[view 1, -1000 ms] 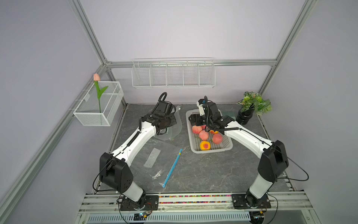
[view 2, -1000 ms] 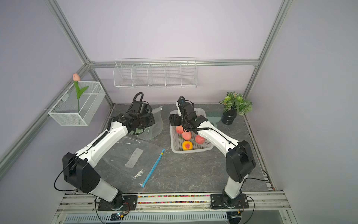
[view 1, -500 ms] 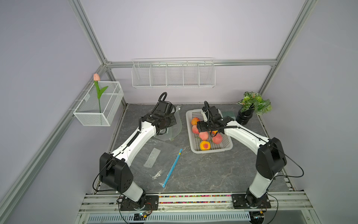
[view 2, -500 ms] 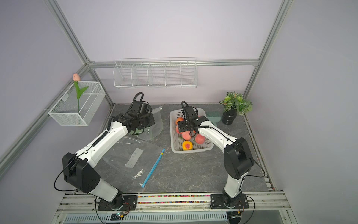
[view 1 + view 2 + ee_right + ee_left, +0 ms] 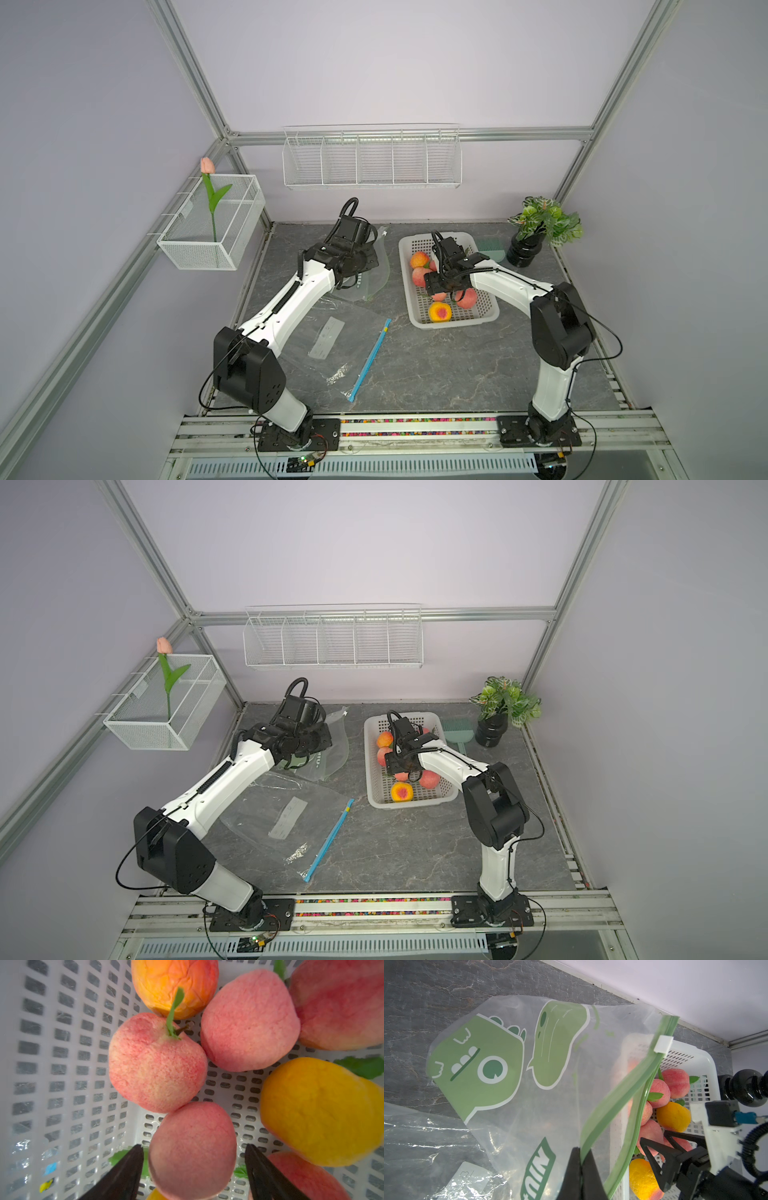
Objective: Place the peach in a zip-top bag and seal the zipper
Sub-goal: Pick up the peach from the basket.
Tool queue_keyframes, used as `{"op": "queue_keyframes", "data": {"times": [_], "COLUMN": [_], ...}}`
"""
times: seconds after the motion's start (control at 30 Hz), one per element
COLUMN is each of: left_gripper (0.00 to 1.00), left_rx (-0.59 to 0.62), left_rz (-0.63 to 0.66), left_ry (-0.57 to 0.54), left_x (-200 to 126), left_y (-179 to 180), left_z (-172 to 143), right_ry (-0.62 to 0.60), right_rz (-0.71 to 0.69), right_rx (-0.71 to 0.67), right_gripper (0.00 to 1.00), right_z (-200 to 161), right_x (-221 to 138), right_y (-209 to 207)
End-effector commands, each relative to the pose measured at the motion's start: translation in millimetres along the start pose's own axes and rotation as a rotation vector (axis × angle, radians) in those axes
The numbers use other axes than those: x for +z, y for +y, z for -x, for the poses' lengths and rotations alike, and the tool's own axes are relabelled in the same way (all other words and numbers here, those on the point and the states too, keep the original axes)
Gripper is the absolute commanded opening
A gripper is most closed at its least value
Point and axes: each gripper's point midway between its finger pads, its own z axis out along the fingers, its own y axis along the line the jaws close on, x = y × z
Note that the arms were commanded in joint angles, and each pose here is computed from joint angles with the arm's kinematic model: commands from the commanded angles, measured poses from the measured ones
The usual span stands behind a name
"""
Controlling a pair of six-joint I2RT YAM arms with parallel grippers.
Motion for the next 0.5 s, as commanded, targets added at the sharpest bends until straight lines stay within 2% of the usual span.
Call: {"op": "queue_keyframes", "data": {"times": [0.0,0.23,0.33,0.47], "left_gripper": [0.00,0.00,0.00,0.00], "left_rx": [0.012,0.012,0.013,0.012], "left_rz": [0.002,-0.005,-0.003,-0.004], "left_ry": [-0.016,-0.015,-0.014,-0.016], "left_x": [-4.4,-4.5,-4.5,-4.9], "left_y": [-4.7,-5.8,-5.4,-5.5], "left_z": [6.8,6.7,6.5,6.8], "right_ry": [0.045,0.046,0.043,0.022], "right_rz": [-0.010,-0.001,0.011,0.020], "right_rx": [0.040,0.068,0.071,0.074], "right_gripper": [0.79,0.75,0.67,0.66], "right_z": [-10.5,-11.1,-10.2,-6.8], "right_x": [9.6,16.0,15.1,7.5], "right_y": [-5.2,-5.5,-3.5,-2.3]}}
